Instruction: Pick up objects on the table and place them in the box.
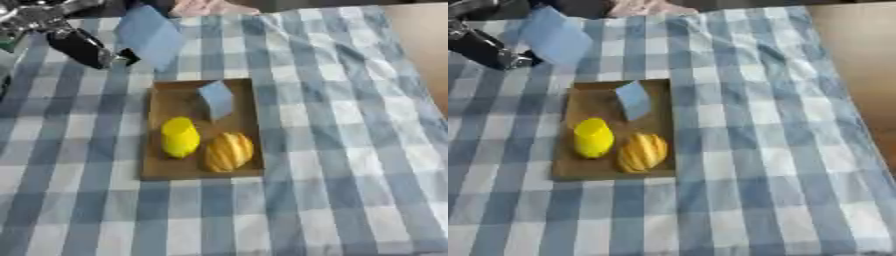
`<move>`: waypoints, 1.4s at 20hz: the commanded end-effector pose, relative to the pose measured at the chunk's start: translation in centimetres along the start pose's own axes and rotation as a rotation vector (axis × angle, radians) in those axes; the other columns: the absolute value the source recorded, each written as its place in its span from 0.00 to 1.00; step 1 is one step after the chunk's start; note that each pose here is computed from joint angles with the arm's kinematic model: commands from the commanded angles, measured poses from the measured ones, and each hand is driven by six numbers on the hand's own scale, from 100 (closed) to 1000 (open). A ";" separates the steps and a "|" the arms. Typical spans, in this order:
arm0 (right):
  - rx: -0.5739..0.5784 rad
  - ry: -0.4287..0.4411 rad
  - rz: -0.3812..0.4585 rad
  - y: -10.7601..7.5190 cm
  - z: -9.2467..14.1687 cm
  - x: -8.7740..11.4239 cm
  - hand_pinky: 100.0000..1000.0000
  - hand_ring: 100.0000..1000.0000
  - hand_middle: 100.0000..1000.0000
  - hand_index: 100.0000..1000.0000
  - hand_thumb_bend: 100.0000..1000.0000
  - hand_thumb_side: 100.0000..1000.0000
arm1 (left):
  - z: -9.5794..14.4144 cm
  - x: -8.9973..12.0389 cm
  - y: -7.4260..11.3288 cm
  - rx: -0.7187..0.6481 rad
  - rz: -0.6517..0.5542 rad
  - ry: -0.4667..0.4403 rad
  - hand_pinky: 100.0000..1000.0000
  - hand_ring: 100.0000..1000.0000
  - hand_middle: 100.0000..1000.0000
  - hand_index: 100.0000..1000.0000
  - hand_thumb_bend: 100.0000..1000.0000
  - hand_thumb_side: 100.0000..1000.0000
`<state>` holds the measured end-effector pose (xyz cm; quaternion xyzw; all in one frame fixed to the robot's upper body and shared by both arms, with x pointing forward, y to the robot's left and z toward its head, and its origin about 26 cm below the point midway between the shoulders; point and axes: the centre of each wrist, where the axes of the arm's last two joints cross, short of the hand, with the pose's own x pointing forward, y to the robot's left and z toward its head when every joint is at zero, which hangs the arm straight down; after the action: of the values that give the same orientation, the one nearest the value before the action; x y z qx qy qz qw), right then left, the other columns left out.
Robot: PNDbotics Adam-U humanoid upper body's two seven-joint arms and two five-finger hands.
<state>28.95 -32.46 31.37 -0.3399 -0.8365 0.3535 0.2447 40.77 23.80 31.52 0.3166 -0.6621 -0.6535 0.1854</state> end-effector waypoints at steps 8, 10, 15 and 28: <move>-0.035 -0.045 0.000 -1.1 -0.7 0.7 0.82 0.62 0.55 0.81 0.00 0.38 | -2.6 -2.3 -3.2 -0.089 0.015 0.108 0.75 0.62 0.46 0.54 0.00 0.04; -0.035 -0.044 -0.003 -1.1 -0.7 0.7 0.82 0.62 0.55 0.81 0.00 0.38 | -2.9 -2.6 -4.0 -0.112 0.002 0.101 0.76 0.62 0.47 0.54 0.00 0.04; -0.035 -0.036 -0.005 -1.0 -0.6 0.7 0.82 0.62 0.55 0.81 0.00 0.39 | -3.0 -3.0 -5.0 -0.160 -0.018 0.083 0.76 0.63 0.47 0.54 0.00 0.05; -0.032 -0.016 -0.014 -0.8 -0.5 0.5 0.81 0.61 0.54 0.80 0.00 0.37 | -2.6 -3.6 -7.2 -0.342 0.038 0.080 1.00 0.97 0.90 1.00 0.43 0.85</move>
<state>29.09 -32.15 31.35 -0.3292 -0.8448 0.3417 0.2473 46.46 24.03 24.25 0.2833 -0.5483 -0.7366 0.2766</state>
